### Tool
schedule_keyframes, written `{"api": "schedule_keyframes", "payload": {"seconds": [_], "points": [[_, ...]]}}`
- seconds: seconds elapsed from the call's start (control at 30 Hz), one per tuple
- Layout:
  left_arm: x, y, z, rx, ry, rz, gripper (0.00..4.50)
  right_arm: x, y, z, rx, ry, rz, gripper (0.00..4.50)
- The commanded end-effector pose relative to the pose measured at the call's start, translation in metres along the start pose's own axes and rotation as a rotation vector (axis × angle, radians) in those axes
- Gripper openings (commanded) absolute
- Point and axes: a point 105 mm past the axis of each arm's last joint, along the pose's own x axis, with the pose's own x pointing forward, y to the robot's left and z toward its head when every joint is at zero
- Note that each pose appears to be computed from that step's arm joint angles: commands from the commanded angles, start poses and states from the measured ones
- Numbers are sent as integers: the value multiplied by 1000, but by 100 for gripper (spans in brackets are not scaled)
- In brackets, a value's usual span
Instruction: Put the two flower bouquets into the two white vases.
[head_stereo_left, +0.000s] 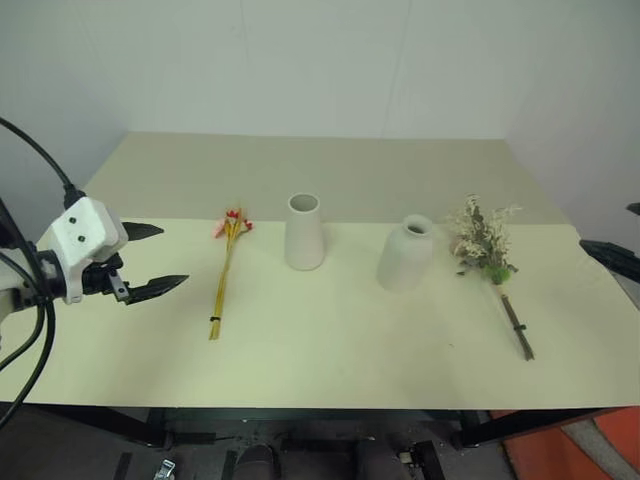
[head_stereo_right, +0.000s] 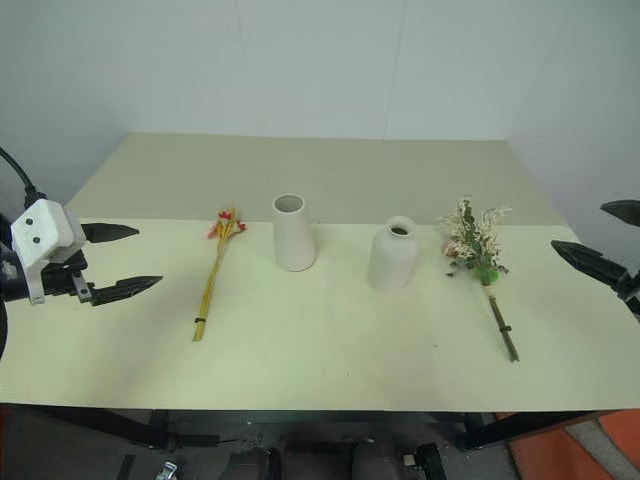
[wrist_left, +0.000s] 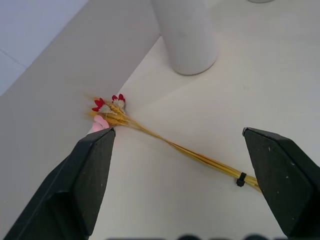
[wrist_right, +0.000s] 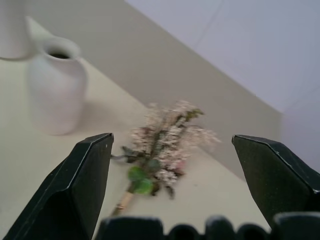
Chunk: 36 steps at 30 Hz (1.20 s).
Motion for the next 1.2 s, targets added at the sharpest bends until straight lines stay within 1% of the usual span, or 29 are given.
{"api": "schedule_keyframes", "payload": {"seconds": [0.03,0.2,0.3,0.37,0.43,0.47,0.57,0.67,0.8,0.9,0.97,1.13,1.2], "points": [[-3,3,9,45,-4,7,443,-10,5,14,-45,-6,45,448],[-3,3,6,38,8,17,443,-11,10,8,-45,38,66,448],[0,7,2,22,31,73,443,-9,8,7,-69,50,48,448],[2,9,-1,25,64,105,443,-8,6,5,-57,59,41,448],[4,12,-1,11,67,135,443,-8,8,6,-51,58,53,448],[7,14,-4,-59,83,146,443,-6,10,8,-44,52,64,448],[25,8,-12,-227,113,113,443,3,22,12,-43,41,119,448],[50,-6,-19,-303,155,72,443,15,36,17,-27,22,171,448],[91,-4,-34,-473,248,180,443,29,72,35,0,-53,327,448],[110,0,-44,-584,322,243,443,36,90,39,1,-56,393,448],[119,0,-45,-613,351,256,443,38,94,39,-7,-59,401,448],[139,0,-46,-682,392,271,443,39,88,32,16,-32,367,448],[143,-1,-50,-718,410,279,443,38,86,29,14,-20,357,448]]}}
